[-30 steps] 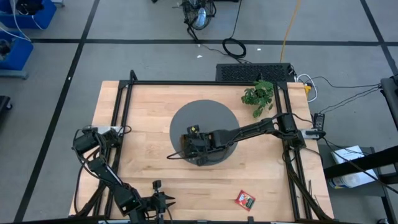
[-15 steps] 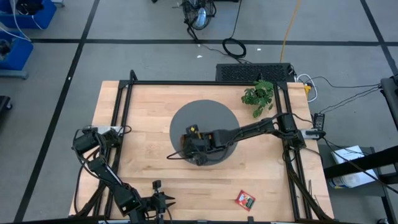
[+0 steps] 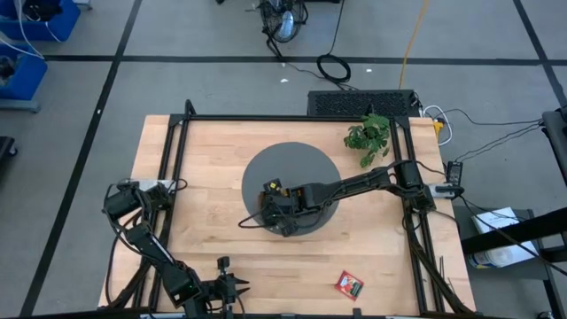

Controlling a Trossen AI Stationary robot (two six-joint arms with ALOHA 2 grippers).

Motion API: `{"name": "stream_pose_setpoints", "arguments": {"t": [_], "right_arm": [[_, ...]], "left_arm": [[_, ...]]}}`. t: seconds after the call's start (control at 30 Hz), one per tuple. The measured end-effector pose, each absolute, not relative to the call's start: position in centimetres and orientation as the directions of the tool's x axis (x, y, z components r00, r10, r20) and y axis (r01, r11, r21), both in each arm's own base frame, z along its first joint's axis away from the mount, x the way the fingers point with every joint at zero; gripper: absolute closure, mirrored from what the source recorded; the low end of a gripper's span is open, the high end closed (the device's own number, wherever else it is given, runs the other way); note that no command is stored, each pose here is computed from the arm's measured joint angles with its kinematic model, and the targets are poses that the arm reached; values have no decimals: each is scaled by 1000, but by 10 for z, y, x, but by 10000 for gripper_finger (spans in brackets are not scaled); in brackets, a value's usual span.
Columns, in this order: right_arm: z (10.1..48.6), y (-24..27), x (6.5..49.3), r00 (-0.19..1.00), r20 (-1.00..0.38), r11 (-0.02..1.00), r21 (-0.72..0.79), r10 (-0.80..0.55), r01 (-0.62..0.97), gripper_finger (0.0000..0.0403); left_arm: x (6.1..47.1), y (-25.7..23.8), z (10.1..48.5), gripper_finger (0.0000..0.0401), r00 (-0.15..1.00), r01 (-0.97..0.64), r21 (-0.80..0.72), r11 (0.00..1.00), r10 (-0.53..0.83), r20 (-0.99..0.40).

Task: Pick & Place Tea
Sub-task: Put the brown tea bag into the left section of the wooden organizer

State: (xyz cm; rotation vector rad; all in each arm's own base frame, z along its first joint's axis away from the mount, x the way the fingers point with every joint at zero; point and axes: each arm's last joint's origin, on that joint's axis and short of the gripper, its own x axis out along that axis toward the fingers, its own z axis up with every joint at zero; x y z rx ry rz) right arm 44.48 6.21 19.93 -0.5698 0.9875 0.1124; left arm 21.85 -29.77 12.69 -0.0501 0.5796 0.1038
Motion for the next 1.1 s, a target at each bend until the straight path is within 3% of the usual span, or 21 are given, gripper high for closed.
{"name": "stream_pose_setpoints", "arguments": {"t": [0.33,0.7,0.8,0.93,1.1], "right_arm": [[203,66,451,623,-775,843,-403,-107,-356,384],[203,66,452,630,-767,857,-400,-118,-326,295],[207,66,452,646,-732,836,-480,-216,-266,275],[238,65,446,697,-639,797,-582,-325,-162,259],[307,57,413,763,-552,819,-571,-335,-53,257]], "left_arm": [[218,-298,127,329,831,-112,-18,994,84,-549],[218,-298,127,329,831,-112,-17,994,84,-550],[218,-298,127,329,831,-112,-18,994,84,-549],[218,-298,127,329,831,-112,-16,994,85,-550],[218,-298,127,329,831,-116,-23,993,84,-550]]}}
